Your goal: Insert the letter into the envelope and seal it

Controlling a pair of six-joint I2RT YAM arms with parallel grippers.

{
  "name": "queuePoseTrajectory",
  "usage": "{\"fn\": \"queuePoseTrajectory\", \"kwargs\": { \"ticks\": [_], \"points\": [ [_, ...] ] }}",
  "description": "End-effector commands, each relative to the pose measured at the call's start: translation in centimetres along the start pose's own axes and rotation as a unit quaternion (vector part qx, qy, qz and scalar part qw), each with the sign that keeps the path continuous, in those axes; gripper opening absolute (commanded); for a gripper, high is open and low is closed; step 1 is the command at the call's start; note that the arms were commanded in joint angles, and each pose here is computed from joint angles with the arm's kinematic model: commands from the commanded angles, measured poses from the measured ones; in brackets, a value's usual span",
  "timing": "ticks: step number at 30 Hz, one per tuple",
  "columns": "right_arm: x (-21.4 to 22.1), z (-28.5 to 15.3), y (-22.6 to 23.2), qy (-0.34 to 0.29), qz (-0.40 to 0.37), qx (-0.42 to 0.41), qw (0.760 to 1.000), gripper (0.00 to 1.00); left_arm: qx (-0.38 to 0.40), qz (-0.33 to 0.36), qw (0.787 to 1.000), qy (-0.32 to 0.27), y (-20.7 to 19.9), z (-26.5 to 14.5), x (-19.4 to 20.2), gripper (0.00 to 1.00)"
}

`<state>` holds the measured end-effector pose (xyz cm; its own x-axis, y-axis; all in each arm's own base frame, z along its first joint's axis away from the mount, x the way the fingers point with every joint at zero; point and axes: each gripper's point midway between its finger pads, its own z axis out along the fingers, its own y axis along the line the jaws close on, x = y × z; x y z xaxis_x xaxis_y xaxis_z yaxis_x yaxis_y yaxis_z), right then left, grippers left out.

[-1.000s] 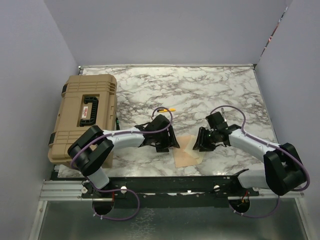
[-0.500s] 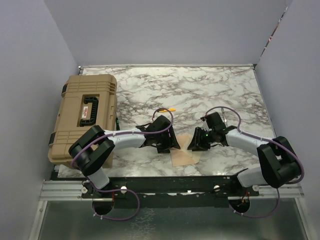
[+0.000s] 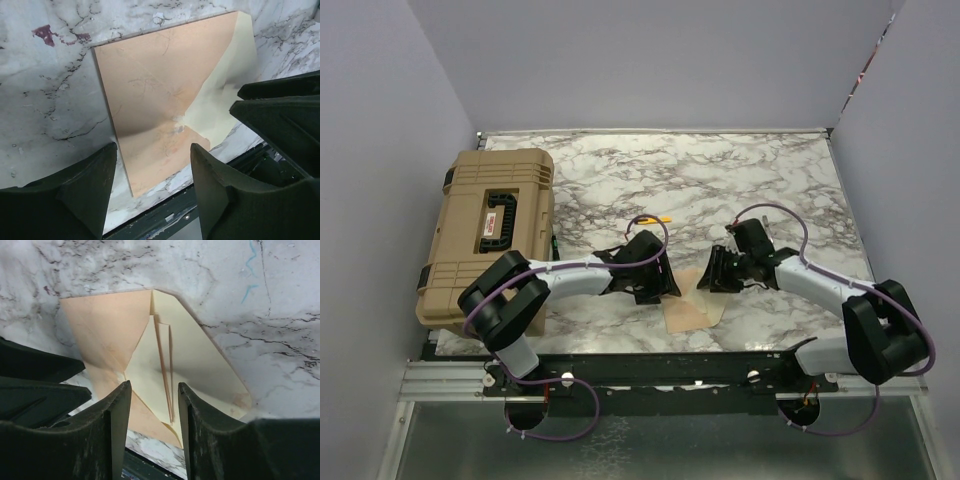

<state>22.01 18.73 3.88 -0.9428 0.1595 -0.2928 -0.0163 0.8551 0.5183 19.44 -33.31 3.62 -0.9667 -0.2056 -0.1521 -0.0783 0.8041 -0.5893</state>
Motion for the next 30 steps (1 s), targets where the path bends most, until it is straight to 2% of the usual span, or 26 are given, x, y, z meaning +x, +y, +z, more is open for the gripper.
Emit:
{"fn": "queuePoseTrajectory", "kwargs": {
  "ticks": [1,11,21,30],
  "points": [
    [-0.5,1.2,-1.0,0.003,-0.007,0.026,1.0,0.45,-0.066,0.014,0.997,-0.021,3.2,0.9,-0.8,0.62],
    [0.5,2.4,1.2,0.036,-0.001,-0.048,0.998,0.34,-0.065,0.023,0.998,-0.009,3.2,1.3,-0.6,0.58],
    [1.8,3.2,1.9,0.066,0.006,-0.087,0.994,0.35,-0.059,0.027,0.998,-0.002,2.6,1.7,-0.6,0.57],
    [1.6,2.0,2.5,0.056,0.022,-0.089,0.994,0.36,-0.052,0.013,0.998,-0.018,2.1,0.9,-1.1,0.57]
  ]
}}
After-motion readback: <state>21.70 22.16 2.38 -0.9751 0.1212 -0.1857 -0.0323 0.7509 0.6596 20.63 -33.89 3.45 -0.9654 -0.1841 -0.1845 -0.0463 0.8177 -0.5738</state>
